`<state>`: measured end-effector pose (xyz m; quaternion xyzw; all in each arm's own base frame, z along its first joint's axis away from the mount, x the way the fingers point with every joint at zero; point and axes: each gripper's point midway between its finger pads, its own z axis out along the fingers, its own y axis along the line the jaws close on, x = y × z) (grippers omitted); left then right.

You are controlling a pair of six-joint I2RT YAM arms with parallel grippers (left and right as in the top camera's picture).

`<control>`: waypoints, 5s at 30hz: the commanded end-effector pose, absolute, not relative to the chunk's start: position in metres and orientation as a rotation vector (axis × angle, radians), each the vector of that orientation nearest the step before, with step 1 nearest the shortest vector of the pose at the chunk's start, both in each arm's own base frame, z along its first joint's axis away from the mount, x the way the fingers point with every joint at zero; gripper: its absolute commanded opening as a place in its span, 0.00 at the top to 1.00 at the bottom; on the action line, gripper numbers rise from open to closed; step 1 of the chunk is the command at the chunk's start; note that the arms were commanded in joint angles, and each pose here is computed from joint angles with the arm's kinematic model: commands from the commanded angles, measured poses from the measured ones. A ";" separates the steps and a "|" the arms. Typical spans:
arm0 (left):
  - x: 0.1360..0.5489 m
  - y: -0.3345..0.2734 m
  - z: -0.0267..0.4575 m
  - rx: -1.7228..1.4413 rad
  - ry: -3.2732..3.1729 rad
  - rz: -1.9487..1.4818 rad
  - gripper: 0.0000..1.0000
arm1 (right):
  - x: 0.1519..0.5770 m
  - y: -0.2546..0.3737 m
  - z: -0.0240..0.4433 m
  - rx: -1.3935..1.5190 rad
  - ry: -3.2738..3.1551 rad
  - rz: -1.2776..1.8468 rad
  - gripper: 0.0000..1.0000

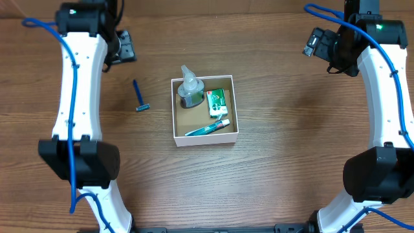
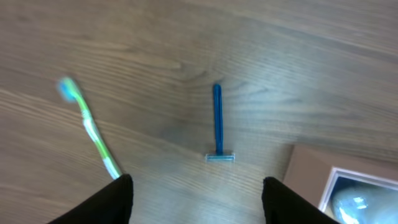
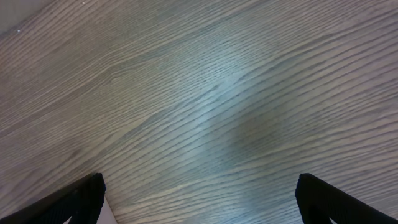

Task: Pack container
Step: 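Move the left gripper to the blue razor and grasp it, then carry the blue razor into the box and release it, then move the left gripper to the green toothbrush and grasp it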

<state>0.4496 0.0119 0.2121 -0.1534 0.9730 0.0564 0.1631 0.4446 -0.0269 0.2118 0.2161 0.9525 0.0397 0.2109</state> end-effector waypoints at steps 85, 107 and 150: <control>0.399 -0.261 0.158 0.095 2.952 -0.285 0.92 | 0.448 -0.031 0.224 0.600 2.608 0.094 0.00; 0.384 -0.248 0.229 0.331 2.817 -0.222 0.43 | 0.448 -0.031 0.224 0.600 2.608 0.094 0.00; 0.334 0.138 0.047 -1.439 2.697 0.116 0.36 | 0.448 -0.031 0.224 0.600 2.608 0.094 0.00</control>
